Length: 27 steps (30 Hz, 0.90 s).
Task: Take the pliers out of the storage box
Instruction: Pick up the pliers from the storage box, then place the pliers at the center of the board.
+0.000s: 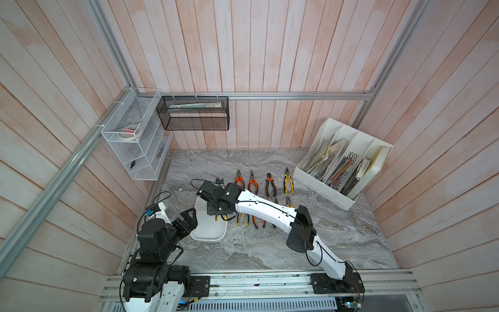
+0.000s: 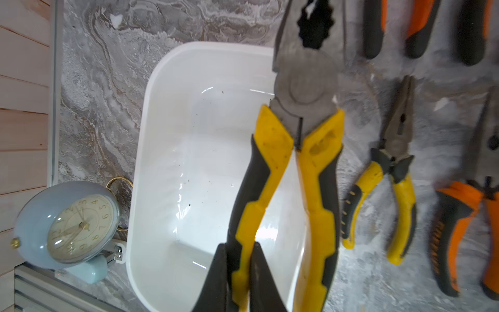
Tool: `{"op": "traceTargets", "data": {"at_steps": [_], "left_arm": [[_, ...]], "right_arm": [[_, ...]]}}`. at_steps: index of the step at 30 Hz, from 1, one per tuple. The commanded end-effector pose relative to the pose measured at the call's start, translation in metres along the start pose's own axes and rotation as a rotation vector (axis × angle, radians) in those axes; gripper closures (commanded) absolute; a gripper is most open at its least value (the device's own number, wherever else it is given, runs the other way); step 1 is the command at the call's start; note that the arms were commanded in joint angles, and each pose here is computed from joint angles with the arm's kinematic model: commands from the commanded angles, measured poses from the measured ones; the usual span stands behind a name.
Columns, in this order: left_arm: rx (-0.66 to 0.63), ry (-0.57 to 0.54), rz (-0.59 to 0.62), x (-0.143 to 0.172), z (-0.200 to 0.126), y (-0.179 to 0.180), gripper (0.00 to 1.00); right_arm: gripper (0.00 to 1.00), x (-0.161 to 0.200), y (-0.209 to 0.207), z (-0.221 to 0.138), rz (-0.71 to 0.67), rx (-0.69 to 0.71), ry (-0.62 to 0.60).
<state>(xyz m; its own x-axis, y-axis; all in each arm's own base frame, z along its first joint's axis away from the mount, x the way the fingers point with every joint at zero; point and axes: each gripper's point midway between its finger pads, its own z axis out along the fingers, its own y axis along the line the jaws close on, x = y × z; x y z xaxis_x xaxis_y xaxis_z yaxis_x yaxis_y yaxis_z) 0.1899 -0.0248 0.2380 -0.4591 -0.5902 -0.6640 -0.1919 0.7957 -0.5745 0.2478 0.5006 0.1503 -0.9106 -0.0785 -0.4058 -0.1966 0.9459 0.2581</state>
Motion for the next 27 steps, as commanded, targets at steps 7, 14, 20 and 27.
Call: {"op": "traceTargets", "data": {"at_steps": [7,14,20,27], "left_arm": [[-0.010,0.023,0.013,0.003,0.007,0.002,0.00],[-0.017,0.047,0.011,0.006,0.012,0.003,0.00],[-0.011,0.061,0.012,0.008,0.014,0.002,0.00],[-0.008,0.083,0.015,0.010,0.019,0.001,0.00]], "right_arm": [[1.00,-0.013,-0.055,-0.070,-0.180,0.155,-0.089],[1.00,0.014,-0.119,-0.096,-0.183,0.216,-0.098],[1.00,0.055,-0.191,-0.109,-0.117,0.236,-0.099],[1.00,0.102,-0.262,-0.127,0.026,0.242,-0.084]]}}
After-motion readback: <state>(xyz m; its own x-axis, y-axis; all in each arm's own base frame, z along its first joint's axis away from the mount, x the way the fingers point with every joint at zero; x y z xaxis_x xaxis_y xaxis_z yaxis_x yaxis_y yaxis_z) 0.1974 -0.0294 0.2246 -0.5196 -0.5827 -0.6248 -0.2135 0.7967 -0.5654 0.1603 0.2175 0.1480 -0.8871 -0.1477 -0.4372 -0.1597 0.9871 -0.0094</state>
